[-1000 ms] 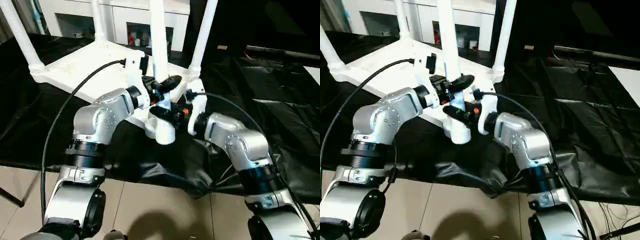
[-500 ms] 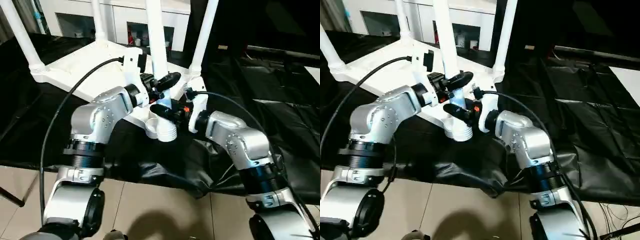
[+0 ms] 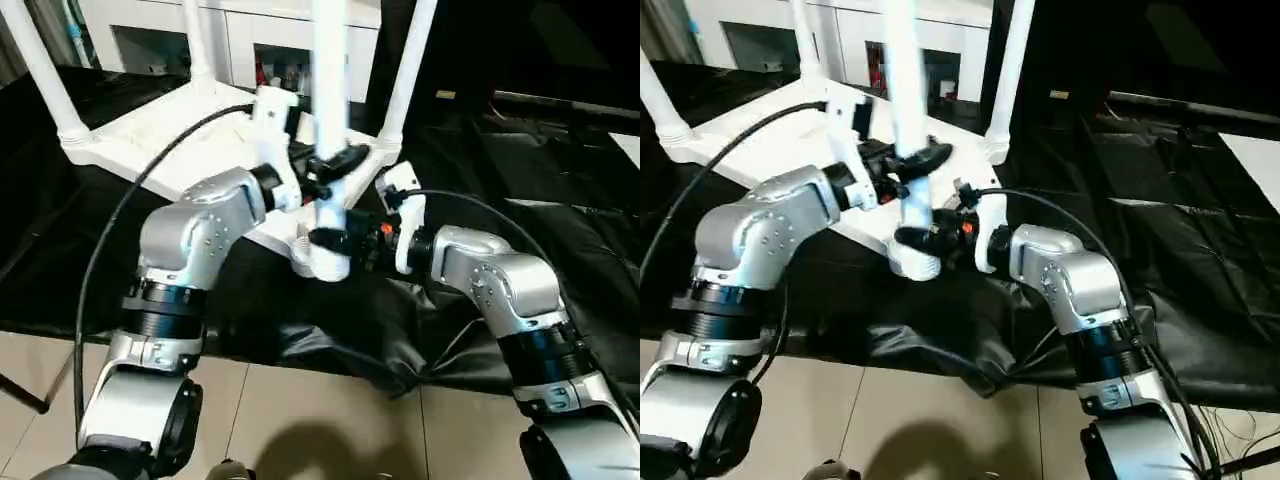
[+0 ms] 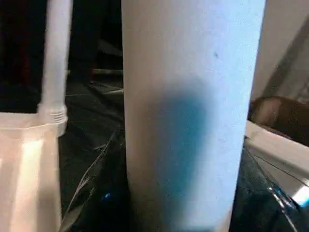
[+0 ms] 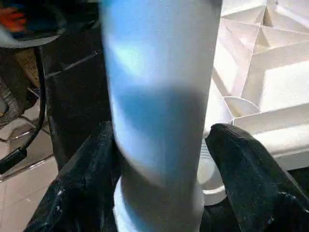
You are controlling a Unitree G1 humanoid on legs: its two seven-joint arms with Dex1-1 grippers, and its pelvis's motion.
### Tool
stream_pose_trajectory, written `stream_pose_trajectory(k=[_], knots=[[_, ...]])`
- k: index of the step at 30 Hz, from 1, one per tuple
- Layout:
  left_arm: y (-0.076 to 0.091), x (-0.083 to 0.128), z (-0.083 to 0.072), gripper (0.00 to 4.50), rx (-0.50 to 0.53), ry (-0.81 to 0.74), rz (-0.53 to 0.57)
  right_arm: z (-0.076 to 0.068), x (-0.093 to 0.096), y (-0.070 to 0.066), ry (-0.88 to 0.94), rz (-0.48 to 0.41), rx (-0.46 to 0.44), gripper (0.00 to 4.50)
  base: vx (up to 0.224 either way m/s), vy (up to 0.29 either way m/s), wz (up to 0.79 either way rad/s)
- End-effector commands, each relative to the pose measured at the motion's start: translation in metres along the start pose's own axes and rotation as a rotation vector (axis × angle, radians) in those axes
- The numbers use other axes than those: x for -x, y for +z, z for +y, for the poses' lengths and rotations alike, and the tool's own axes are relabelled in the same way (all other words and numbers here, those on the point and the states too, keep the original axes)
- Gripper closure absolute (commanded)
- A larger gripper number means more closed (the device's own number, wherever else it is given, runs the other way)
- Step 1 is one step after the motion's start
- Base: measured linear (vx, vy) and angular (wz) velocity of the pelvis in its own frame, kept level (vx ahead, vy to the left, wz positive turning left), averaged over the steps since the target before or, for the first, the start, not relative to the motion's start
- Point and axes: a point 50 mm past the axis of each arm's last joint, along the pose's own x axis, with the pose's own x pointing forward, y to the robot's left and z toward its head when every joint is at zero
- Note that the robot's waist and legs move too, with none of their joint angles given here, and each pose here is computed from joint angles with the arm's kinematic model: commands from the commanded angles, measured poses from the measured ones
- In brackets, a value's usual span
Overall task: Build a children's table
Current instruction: Pick table leg
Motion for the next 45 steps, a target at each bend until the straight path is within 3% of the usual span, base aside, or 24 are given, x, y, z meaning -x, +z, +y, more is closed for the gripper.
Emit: stream_pose_trajectory(k=[1, 26, 38, 45], knots=[[0.0022, -0.0021, -0.0079, 2.62, -0.036, -0.038, 0.0, -0.0004, -0.0013, 0.0054, 0.002, -0.002, 0.007, 1.38, 0.0, 0.0, 0.0], [-0.0009, -0.0015, -0.0123, 2.62, -0.078, -0.074, 0.026, 0.0026, -0.004, -0.0006, 0.052, 0.032, -0.022, 1.38, 0.0, 0.0, 0.0], [0.0006, -0.0017, -0.0116, 2.62, -0.065, -0.071, 0.017, 0.0022, -0.0047, -0.0011, 0.057, 0.021, -0.046, 2.48, 0.0, 0.0, 0.0], [0.0022, -0.0032, -0.0133, 2.62, -0.051, -0.078, 0.007, 0.0033, -0.0055, -0.0026, 0.076, 0.015, -0.062, 2.61, 0.0, 0.0, 0.0]])
